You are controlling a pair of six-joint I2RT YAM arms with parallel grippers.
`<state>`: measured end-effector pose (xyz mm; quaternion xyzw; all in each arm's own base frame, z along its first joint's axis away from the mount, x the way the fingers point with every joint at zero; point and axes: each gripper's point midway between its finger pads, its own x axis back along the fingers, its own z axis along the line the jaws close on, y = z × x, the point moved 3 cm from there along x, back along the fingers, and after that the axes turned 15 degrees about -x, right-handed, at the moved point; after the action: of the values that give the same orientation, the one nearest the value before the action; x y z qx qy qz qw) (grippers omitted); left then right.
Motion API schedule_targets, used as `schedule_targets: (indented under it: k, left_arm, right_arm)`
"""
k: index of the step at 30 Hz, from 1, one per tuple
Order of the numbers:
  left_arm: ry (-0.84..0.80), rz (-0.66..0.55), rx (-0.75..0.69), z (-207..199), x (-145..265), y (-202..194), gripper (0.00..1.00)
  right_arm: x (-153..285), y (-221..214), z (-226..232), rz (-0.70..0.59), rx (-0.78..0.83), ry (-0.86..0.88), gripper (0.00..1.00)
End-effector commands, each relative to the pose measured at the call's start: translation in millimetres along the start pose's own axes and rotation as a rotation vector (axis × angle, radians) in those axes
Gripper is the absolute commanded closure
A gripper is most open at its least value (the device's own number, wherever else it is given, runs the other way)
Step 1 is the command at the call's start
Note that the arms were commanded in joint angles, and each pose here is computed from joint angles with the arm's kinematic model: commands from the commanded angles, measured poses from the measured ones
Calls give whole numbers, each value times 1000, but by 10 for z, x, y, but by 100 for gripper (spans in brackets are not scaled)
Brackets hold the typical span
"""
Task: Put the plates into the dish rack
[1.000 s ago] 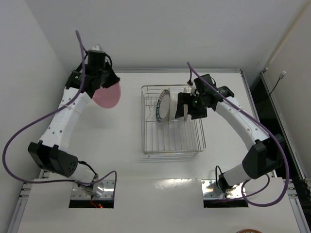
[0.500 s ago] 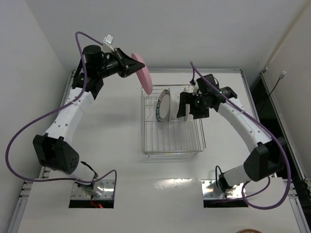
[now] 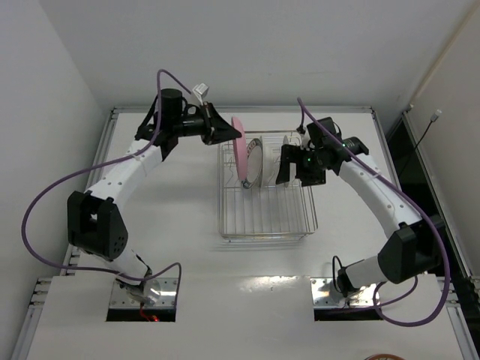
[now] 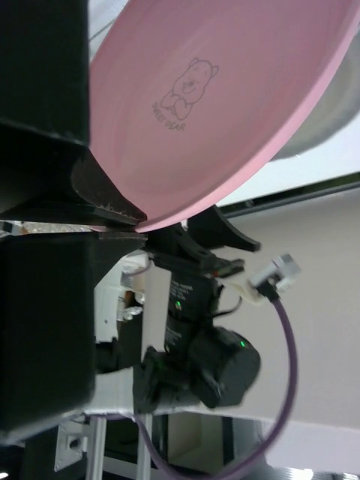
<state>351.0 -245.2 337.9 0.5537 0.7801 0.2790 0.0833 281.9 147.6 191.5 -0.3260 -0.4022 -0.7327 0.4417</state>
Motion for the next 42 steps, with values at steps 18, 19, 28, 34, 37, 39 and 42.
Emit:
schedule_targets:
  k: [18,19,28,34,37,39,42]
  left_arm:
    - [111,189,20,594,-245,-520,100]
    - [115,193,27,627,-260,-530,97]
    - [53,118,-73,270,-333,-81,0]
    - [20,79,-145,16,-431,241,0]
    - [36,113,-133,113,-488,156,0]
    - [58,136,-115,189,-516,62,0]
    - [83,165,-103,318,-547,-73,0]
  right_arm:
    - [52,122,42,-43,-9,36,12]
    - [52,122,41,-42,-8,36,12]
    - [53,115,49,-37,1,44,12]
    - [26,113,39,-30,-1,39,12]
    - [44,135,59,-37,1,44,12]
    - [44,135,59,-37,1,44,12]
    - [56,123,39,-44,1,37,12]
